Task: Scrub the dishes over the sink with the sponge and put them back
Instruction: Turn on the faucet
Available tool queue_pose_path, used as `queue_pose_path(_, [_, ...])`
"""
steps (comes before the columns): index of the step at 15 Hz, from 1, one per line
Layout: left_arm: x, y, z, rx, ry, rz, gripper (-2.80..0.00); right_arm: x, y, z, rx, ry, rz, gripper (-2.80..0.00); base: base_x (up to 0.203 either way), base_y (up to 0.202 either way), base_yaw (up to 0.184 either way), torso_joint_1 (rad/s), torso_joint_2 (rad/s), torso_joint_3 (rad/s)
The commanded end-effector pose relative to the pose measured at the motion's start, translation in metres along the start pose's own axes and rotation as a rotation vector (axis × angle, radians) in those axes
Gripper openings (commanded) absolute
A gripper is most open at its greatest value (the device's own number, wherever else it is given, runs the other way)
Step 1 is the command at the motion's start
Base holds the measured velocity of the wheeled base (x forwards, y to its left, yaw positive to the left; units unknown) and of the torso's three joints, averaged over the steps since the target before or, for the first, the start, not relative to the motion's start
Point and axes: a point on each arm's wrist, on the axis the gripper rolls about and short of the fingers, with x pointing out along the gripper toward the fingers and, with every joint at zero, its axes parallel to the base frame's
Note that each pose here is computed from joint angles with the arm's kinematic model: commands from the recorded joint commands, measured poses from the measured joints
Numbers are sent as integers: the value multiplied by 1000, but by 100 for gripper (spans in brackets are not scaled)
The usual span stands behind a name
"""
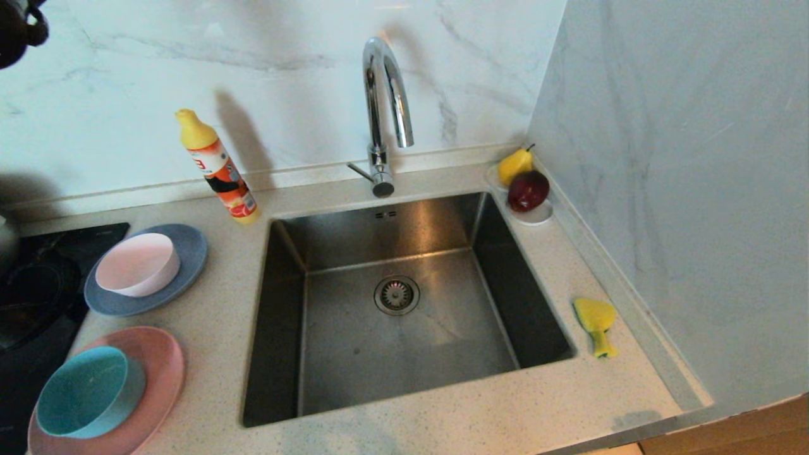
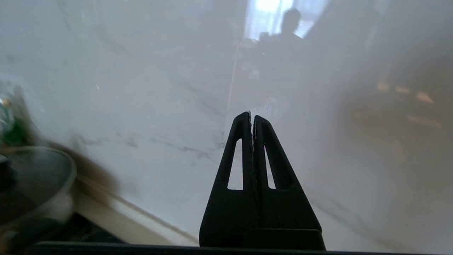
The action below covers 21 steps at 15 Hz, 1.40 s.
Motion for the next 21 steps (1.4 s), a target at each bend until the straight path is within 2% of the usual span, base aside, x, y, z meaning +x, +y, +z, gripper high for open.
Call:
queue_pose_path(1, [-34,34,66,-14,-30,-32,-280,0,0,0,0,0,1,-280,0,0,0,0,0,0])
queue_pose_path(3, [-60,56,89,15,-3,-91,-280,0,0,0,0,0,1,-280,0,0,0,0,0,0])
queue_pose_path(5, [-91,79,100,61,54,-163,-280,0,0,0,0,0,1,-280,0,0,0,0,0,0])
queue_pose_path(8, [-141,116,90,144,189,-245,-280,0,0,0,0,0,1,-280,0,0,0,0,0,0])
queue_pose_path(10, [-176,141,79,178,262,-303,-280,0,0,0,0,0,1,-280,0,0,0,0,0,0])
queue_pose_path(13, [-236,181,57,202,369,-453,-280,0,0,0,0,0,1,-280,0,0,0,0,0,0])
queue_pose_path(16, [-284,212,13,229,518,-572,-280,0,0,0,0,0,1,-280,0,0,0,0,0,0])
queue_pose_path(18, [-308,227,-21,244,589,-591,-280,0,0,0,0,0,1,-280,0,0,0,0,0,0])
queue_pose_path(21, [-333,241,-52,200,621,-561,-280,0,0,0,0,0,1,-280,0,0,0,0,0,0])
